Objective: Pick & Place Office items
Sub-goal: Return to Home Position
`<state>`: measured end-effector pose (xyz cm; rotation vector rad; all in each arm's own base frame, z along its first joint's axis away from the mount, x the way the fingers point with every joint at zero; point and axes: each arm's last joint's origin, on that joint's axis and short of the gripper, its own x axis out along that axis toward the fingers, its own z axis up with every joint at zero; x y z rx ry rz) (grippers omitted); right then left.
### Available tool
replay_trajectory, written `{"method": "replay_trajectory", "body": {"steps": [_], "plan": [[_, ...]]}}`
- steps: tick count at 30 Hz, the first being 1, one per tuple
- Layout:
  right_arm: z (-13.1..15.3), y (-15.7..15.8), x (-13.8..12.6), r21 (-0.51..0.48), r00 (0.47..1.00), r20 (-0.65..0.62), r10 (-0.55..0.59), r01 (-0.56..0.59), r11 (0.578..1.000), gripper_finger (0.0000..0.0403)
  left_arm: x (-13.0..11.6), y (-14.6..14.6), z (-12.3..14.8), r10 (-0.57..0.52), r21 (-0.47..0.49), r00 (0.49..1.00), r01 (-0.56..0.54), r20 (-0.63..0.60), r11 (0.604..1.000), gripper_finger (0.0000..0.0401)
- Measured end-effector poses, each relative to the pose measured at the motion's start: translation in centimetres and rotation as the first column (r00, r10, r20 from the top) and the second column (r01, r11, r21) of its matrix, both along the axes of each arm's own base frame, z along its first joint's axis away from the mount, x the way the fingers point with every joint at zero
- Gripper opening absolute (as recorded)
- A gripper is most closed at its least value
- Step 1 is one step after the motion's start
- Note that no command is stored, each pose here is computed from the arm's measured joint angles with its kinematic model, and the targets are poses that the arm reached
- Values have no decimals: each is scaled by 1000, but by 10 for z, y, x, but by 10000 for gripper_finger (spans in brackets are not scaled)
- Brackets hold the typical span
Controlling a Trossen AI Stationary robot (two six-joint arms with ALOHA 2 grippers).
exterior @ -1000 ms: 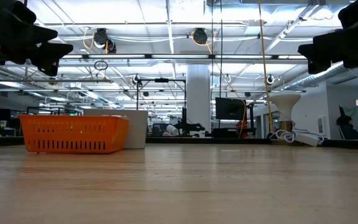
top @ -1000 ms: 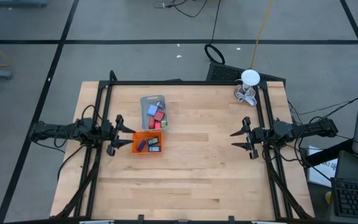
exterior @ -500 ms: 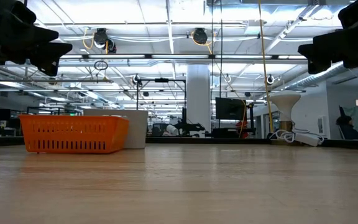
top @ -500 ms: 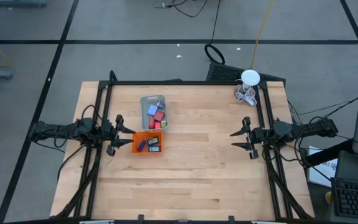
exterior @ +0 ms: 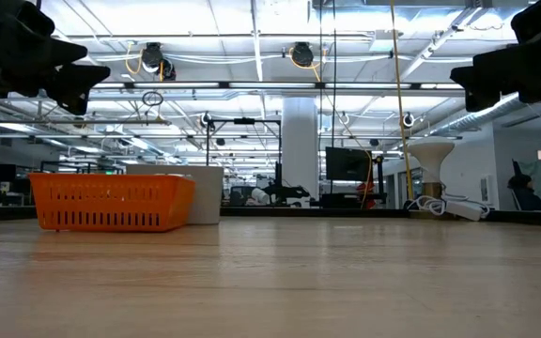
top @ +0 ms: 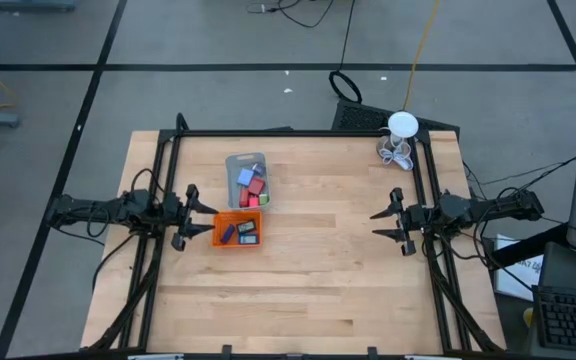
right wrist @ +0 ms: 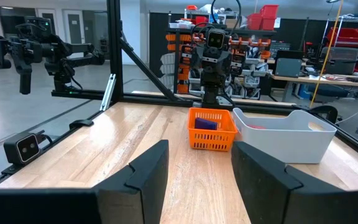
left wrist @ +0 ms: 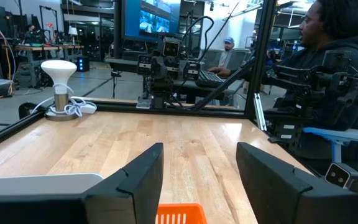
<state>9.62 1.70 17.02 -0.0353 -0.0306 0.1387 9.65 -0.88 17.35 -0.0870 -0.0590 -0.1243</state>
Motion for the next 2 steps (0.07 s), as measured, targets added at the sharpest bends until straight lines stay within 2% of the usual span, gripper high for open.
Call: {"method": "replay_trajectory", "body": {"steps": [2], "plan": [[0,0,0,0,1000,0,0,0,1000,165,0,0,0,0,0,1000,0,0,1000,209]]}}
